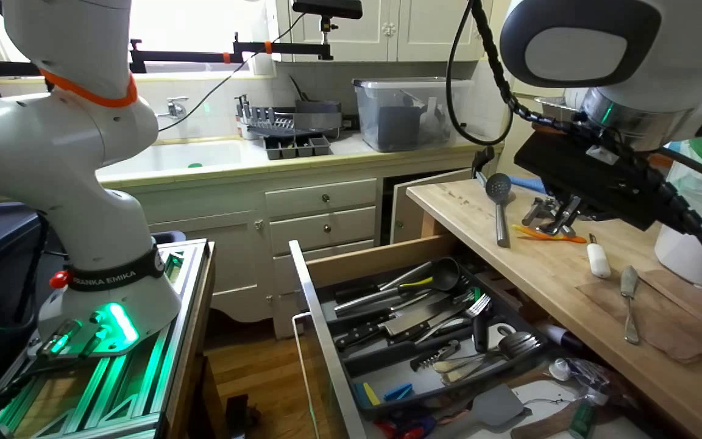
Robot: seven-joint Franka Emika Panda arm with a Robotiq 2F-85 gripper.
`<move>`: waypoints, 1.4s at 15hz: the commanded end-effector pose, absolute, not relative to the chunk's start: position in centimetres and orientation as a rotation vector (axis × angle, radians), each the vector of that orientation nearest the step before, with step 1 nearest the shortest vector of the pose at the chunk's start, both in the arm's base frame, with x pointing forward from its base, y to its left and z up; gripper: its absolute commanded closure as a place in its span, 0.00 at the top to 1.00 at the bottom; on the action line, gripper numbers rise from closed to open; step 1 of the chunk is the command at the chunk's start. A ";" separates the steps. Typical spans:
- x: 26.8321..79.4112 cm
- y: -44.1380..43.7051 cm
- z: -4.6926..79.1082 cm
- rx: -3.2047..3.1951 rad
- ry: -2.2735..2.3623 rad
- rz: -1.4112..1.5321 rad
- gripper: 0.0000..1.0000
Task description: Put the silver spoon in the open drawer.
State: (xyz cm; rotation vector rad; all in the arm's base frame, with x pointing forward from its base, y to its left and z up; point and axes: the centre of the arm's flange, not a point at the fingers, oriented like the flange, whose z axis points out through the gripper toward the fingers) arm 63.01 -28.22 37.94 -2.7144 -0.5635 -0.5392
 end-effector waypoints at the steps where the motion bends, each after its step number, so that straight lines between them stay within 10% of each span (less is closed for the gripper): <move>1: 63.0 -27.7 37.4 -2.728 -0.583 -0.520 0.03; 21: 46.6 -24.2 35.1 -2.899 -0.256 -0.396 0.03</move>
